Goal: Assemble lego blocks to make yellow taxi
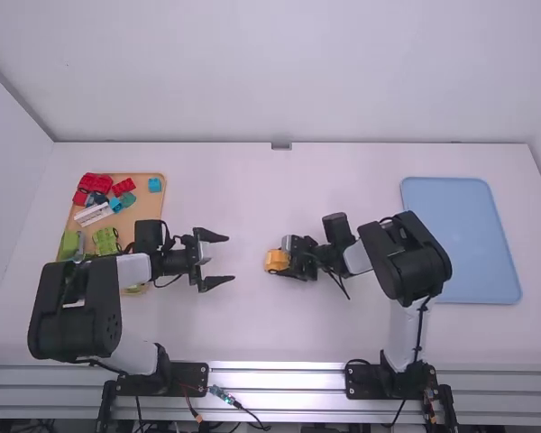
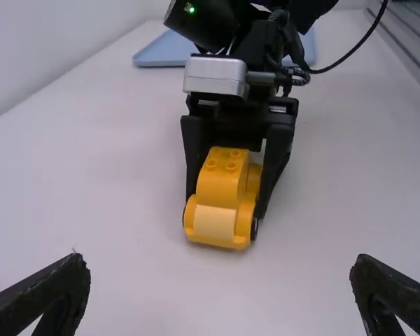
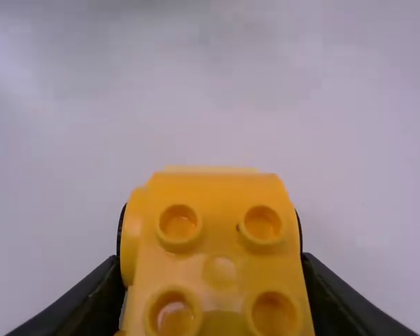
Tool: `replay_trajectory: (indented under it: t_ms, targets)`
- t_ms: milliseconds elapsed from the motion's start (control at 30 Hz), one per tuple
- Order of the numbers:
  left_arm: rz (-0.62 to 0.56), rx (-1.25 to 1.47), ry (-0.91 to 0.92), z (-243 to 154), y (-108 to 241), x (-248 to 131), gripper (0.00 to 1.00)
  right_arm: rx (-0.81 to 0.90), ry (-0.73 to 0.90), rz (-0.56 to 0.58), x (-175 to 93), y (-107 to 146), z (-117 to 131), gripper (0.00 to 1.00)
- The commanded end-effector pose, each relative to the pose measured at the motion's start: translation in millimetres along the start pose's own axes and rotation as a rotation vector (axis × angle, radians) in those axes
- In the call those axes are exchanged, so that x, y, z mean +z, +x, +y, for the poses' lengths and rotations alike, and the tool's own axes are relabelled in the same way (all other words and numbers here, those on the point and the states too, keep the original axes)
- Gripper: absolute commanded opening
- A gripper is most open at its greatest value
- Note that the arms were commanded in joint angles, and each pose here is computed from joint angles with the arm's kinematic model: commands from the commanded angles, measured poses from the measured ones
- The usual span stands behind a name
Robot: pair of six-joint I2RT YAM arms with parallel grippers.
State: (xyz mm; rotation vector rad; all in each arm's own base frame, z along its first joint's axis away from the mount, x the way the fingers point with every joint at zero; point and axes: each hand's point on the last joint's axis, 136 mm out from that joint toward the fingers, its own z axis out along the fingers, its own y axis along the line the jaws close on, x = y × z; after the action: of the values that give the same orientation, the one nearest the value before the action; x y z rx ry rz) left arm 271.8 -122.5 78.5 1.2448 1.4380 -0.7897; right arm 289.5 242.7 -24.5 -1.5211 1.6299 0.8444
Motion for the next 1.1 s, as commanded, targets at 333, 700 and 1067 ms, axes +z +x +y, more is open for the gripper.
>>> replay_trajectory:
  t_ms: [333,700,1067]
  targets:
    - [-0.029,0.059,0.019,11,-26,26,0.99,0.296,0.703,0.404,-186,28,-98,0.06]
    - [0.051,0.017,-0.073,31,-29,48,0.99,0.667,1.185,0.274,-336,92,-122,0.08]
    - [0.048,0.02,-0.048,24,-31,53,0.99,0.9,1.326,0.204,-378,174,-117,0.35]
